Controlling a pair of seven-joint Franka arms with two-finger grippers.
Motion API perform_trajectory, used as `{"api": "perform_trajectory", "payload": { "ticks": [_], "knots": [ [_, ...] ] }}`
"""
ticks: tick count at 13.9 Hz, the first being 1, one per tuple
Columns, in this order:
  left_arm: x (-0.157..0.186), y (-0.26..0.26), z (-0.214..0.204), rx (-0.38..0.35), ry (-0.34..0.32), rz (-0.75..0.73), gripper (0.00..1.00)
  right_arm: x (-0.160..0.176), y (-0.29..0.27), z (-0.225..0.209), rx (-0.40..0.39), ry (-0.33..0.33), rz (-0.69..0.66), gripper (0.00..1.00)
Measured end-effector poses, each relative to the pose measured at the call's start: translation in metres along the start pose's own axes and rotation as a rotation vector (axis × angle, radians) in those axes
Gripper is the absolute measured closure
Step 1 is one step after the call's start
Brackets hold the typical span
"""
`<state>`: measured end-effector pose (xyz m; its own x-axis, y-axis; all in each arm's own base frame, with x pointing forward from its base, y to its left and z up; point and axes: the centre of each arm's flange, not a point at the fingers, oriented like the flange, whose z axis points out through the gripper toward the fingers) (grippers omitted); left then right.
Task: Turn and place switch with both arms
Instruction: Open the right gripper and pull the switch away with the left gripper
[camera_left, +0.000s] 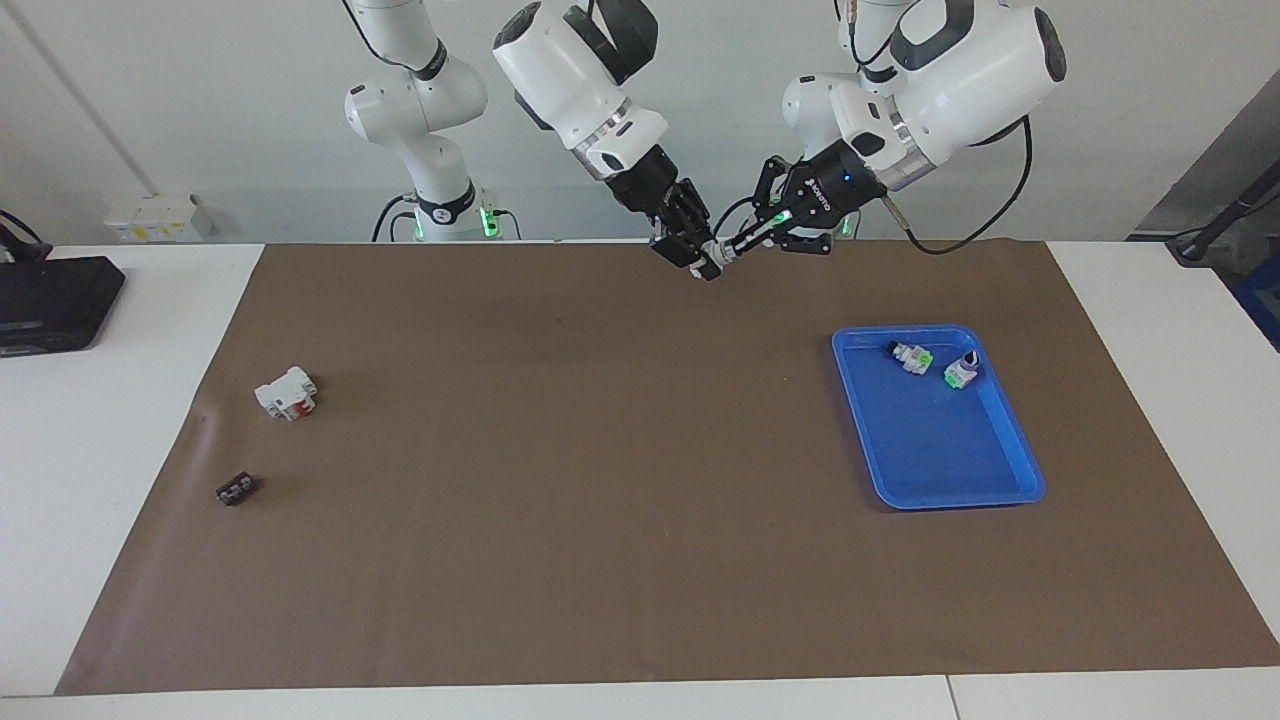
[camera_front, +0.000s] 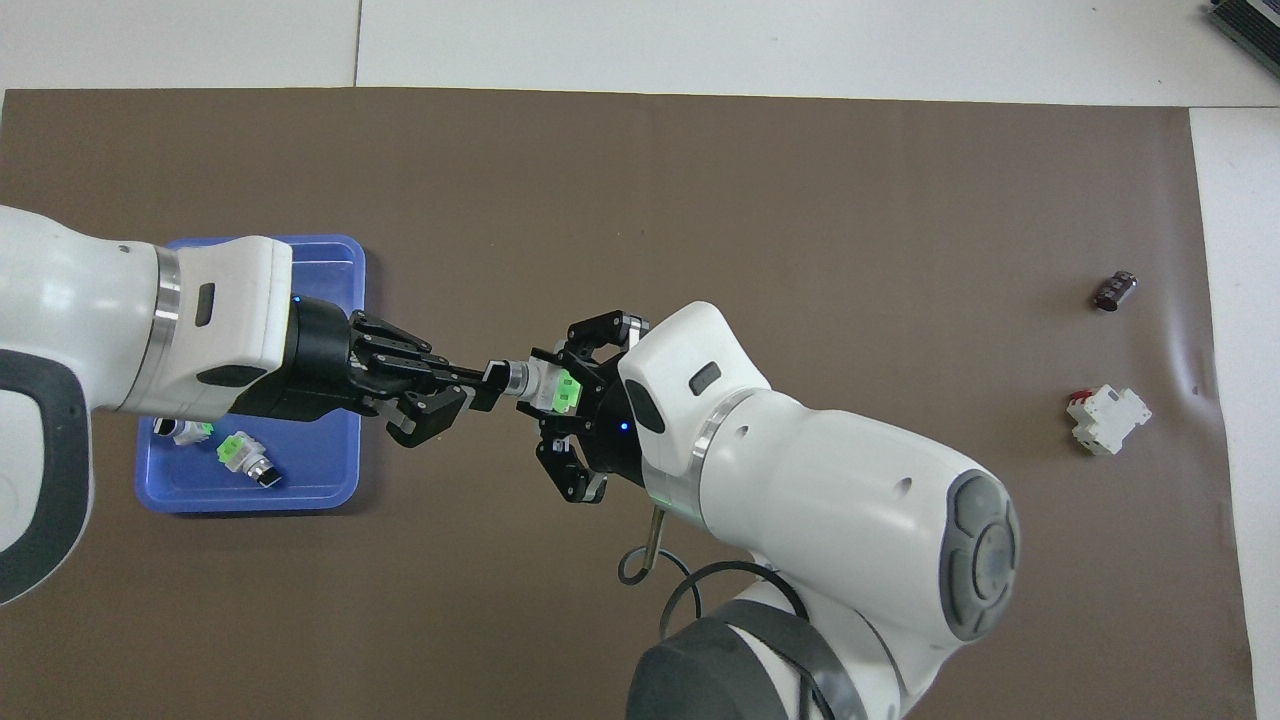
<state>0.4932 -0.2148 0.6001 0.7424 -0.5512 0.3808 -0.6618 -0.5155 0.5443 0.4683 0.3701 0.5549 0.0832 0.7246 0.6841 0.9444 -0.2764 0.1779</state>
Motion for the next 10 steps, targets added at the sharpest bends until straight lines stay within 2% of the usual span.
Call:
{"api": "perform_trajectory", "payload": {
  "ticks": [4,5,9,10],
  "knots": [
    [0.003,0.004,0.002,0.018,0.010,0.016,0.90,-0.002,0.003,-0.002,-0.006,-0.001,0.006,0.59],
    [0.006,0.012,0.008,0.017,0.008,0.032,0.90,-0.002,0.005,-0.003,-0.009,0.001,0.023,0.55],
    [0.014,0.044,0.030,0.041,-0.015,0.102,0.90,-0.008,0.013,-0.007,-0.030,-0.005,0.049,0.08],
    [0.013,0.047,0.031,0.041,-0.015,0.102,0.90,-0.008,0.014,-0.007,-0.032,-0.005,0.050,0.00]
  ]
}}
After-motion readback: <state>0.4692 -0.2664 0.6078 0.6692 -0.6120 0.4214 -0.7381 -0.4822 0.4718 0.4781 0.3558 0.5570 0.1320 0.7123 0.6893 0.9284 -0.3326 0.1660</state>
